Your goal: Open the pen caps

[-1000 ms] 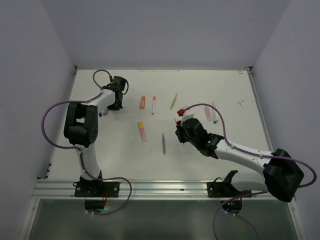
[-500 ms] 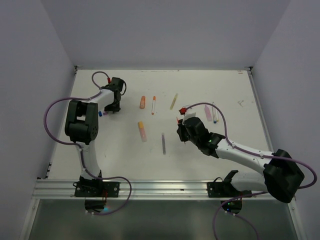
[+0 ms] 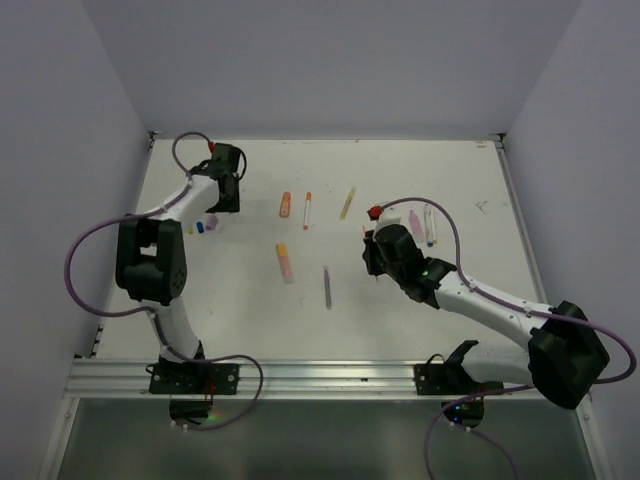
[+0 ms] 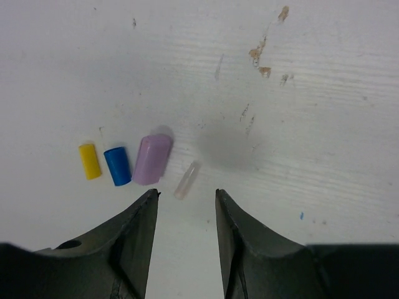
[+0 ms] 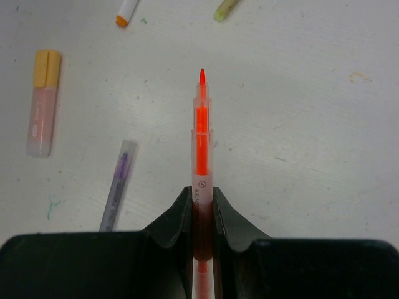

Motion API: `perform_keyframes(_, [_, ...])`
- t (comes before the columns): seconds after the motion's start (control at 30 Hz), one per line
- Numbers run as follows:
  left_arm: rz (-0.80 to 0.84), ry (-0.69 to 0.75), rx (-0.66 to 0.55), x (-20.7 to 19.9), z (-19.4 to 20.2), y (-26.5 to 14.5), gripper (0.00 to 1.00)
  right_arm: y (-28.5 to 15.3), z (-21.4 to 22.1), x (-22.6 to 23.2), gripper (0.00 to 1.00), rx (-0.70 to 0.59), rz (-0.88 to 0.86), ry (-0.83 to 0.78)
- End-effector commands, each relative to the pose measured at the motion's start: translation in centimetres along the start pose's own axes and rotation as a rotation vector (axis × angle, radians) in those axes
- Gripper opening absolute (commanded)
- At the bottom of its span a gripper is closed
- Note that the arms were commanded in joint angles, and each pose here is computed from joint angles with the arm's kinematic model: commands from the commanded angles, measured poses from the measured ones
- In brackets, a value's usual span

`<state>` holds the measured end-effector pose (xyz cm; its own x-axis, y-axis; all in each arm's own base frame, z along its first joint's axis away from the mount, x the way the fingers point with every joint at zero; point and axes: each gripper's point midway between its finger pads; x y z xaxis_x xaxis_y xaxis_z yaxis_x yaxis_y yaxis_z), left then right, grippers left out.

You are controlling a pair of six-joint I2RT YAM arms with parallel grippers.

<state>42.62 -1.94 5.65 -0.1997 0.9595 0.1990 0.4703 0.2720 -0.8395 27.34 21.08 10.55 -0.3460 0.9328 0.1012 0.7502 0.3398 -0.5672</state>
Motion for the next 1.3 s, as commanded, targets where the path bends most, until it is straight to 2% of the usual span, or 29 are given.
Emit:
perform_keyframes(0.0, [0.113,-0.095,-0.184,0.5,-5.2,-7.7,0.46,0.1,-3.3,-1.8,0.00,-0.037,0.066,0.057])
perform_keyframes(0.13, [0.199,-0.157,-0.363,2.1,-7.4,-15.6,0.46,1.9,-3.5,-5.3,0.00,0.041,0.176,0.103])
perform_keyframes(0.2, [0.202,-0.183,-0.420,3.2,-7.3,-17.7,0.50,2.7,-4.2,-7.0,0.00,0.063,0.209,0.137])
perform_keyframes(0.23, [0.226,-0.214,-0.510,4.1,-7.8,-20.6,0.50,3.4,-3.7,-8.0,0.00,0.093,0.234,0.151])
perform_keyframes(0.3, [0.239,-0.225,-0.545,4.7,-6.4,-21.3,0.54,4.0,-4.2,-8.9,0.00,0.103,0.250,0.170])
perform_keyframes(0.4, [0.240,-0.266,-0.684,7.0,-4.9,-24.9,0.64,5.5,-4.1,-11.2,0.00,0.143,0.299,0.194])
perform_keyframes(0.5, [0.195,-0.287,-0.717,8.4,-3.1,-24.9,0.65,7.1,-3.8,-13.3,0.00,0.187,0.336,0.200])
perform_keyframes(0.6, [0.198,-0.352,-0.849,10.1,-2.1,-27.0,0.74,8.6,-3.4,-15.1,0.00,0.237,0.362,0.185])
perform_keyframes(0.83, [0.140,-0.405,-0.895,11.5,0.2,-26.0,0.97,10.6,-1.8,-17.7,0.04,0.333,0.394,0.136])
perform_keyframes(1.0, [0.131,-0.410,-0.893,11.4,1.2,-24.6,1.00,11.4,-1.1,-18.6,0.07,0.362,0.412,0.126])
perform_keyframes(1.27, [0.137,-0.400,-0.880,11.1,1.3,-24.2,1.00,11.8,-0.2,-19.3,0.19,0.397,0.432,0.105])
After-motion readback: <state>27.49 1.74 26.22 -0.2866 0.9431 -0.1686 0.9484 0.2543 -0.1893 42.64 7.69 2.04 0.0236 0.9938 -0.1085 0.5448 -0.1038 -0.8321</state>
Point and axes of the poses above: each gripper's point midway between its finger pads, its own y axis out along the fingers, its own x axis along the line the jaws close on, z = x × y, and after that the axes turned 2 degrees about -y, right-handed
